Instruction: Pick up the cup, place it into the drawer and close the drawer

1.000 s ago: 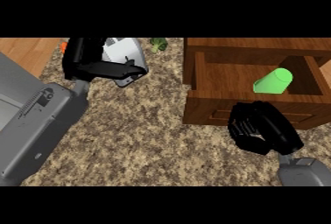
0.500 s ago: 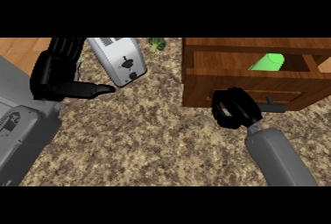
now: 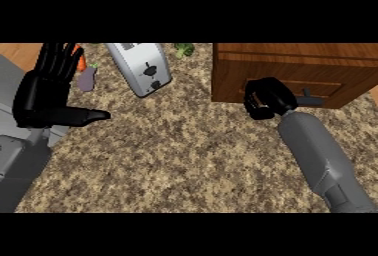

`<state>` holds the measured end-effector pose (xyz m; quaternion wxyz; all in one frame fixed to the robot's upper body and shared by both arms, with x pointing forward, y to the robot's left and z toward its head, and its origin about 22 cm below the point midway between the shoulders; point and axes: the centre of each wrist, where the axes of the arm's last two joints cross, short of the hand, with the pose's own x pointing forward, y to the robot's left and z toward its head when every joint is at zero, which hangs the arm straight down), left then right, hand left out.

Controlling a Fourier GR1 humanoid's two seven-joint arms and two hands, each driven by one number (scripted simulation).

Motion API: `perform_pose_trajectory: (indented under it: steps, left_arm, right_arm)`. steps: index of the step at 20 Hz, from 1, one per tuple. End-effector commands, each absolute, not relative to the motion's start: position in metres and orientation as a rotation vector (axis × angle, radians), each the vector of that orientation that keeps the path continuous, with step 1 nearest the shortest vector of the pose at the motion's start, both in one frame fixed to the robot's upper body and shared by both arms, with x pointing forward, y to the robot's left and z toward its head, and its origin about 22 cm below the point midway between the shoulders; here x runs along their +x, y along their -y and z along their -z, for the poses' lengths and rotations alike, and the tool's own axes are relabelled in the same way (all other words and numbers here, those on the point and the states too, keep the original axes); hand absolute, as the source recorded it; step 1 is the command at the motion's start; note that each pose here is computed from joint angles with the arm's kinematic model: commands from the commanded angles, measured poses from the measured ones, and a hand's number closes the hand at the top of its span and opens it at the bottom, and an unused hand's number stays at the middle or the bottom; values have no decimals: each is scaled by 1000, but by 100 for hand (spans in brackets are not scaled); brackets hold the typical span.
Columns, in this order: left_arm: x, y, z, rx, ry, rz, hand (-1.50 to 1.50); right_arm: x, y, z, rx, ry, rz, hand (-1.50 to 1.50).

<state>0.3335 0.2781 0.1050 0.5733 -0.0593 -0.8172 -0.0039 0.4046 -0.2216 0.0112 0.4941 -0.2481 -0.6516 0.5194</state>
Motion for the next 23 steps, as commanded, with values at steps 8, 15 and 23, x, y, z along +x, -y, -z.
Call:
perform_pose_trajectory:
  steps: [8,15,23]
  left_arm:
    - [332,-277,-106,-234,1911,43,-150]
    - [333,-277,-103,-249,1904,40,-150]
    - [334,-270,-88,-247,1889,66,-150]
  right_arm:
    - [434,257,-41,-587,1480,-1171,150]
    - [437,279,-54,-566,1530,-1083,150]
    - [436,287,-55,-559,1584,-1058,150]
